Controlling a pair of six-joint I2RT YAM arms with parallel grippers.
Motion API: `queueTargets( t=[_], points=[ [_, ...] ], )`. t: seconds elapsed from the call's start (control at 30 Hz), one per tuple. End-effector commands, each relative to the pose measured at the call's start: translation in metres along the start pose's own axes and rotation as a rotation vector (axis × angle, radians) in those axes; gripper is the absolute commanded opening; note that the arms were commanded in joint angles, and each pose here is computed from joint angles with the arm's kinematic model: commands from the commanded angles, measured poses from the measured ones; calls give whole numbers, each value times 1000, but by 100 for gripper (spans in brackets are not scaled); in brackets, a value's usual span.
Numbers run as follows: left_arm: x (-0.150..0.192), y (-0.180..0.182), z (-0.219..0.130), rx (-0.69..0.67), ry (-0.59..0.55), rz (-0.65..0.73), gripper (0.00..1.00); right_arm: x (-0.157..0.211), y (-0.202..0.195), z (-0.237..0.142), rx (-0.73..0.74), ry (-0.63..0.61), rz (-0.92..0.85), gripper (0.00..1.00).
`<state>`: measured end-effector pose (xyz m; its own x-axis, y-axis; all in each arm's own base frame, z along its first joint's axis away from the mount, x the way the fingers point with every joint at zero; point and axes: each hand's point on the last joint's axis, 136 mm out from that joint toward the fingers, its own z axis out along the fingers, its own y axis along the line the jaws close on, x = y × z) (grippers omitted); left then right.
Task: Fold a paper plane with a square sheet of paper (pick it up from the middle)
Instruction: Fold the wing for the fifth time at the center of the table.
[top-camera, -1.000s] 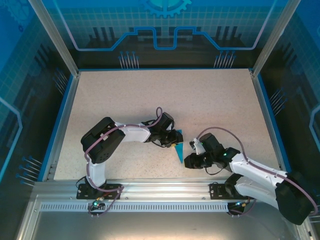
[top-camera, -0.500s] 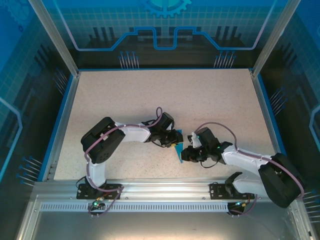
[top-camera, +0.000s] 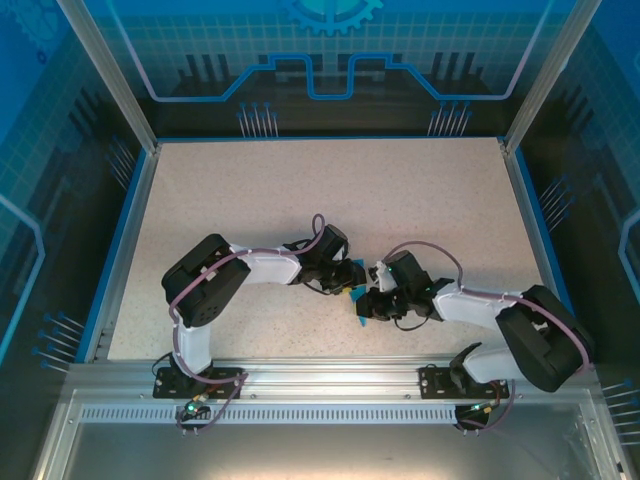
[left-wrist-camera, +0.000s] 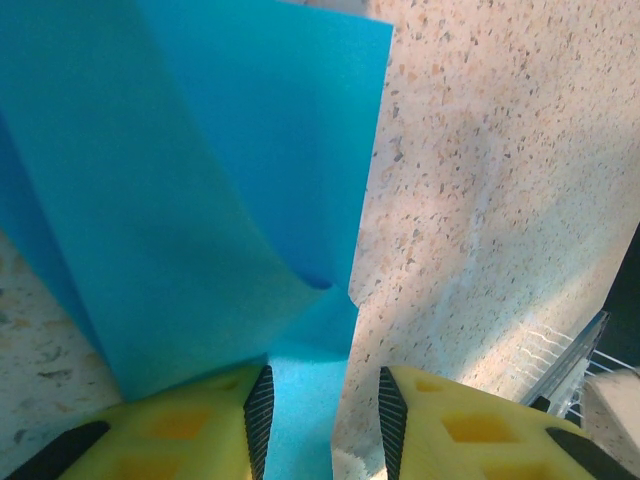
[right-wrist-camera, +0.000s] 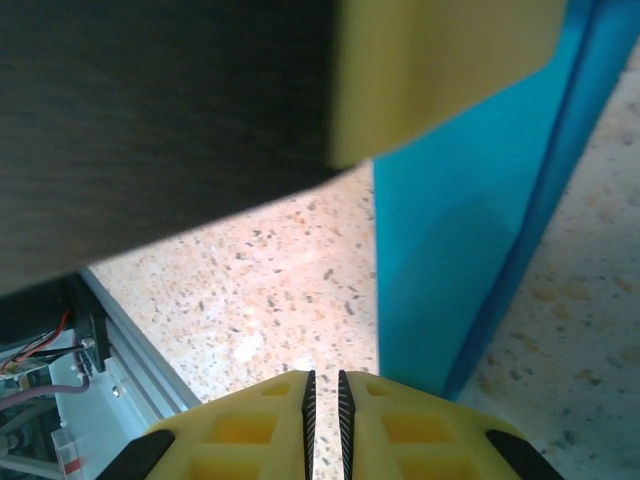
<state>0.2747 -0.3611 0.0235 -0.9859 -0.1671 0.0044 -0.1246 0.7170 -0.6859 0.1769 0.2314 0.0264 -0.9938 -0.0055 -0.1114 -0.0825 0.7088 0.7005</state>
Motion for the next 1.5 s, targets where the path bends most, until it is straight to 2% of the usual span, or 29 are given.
queueTargets(
  t=[0.0,0.2,0.4,0.5,1.03,1.23,1.47],
  points=[
    [-3,6,-5,-27,-20,0,38,11,-25,6,46,37,23,17],
    [-6,-10,-16,15,-34,36,41,41,-57,14,116,141,64,13],
    [-24,-27,-48,69,-109,75,53,42,-59,15,124,159,45,12],
    [-26,-28,-55,82,-124,92,54,38,-56,15,117,162,30,11],
    [-8,-32,-37,223,-46,175,56,32,-60,21,132,198,28,9],
    [-15,-19,-15,179,-25,169,55,32,-62,23,138,205,33,9],
    [-37,-14,-11,170,-69,188,55,39,-68,24,155,222,63,7]
  ],
)
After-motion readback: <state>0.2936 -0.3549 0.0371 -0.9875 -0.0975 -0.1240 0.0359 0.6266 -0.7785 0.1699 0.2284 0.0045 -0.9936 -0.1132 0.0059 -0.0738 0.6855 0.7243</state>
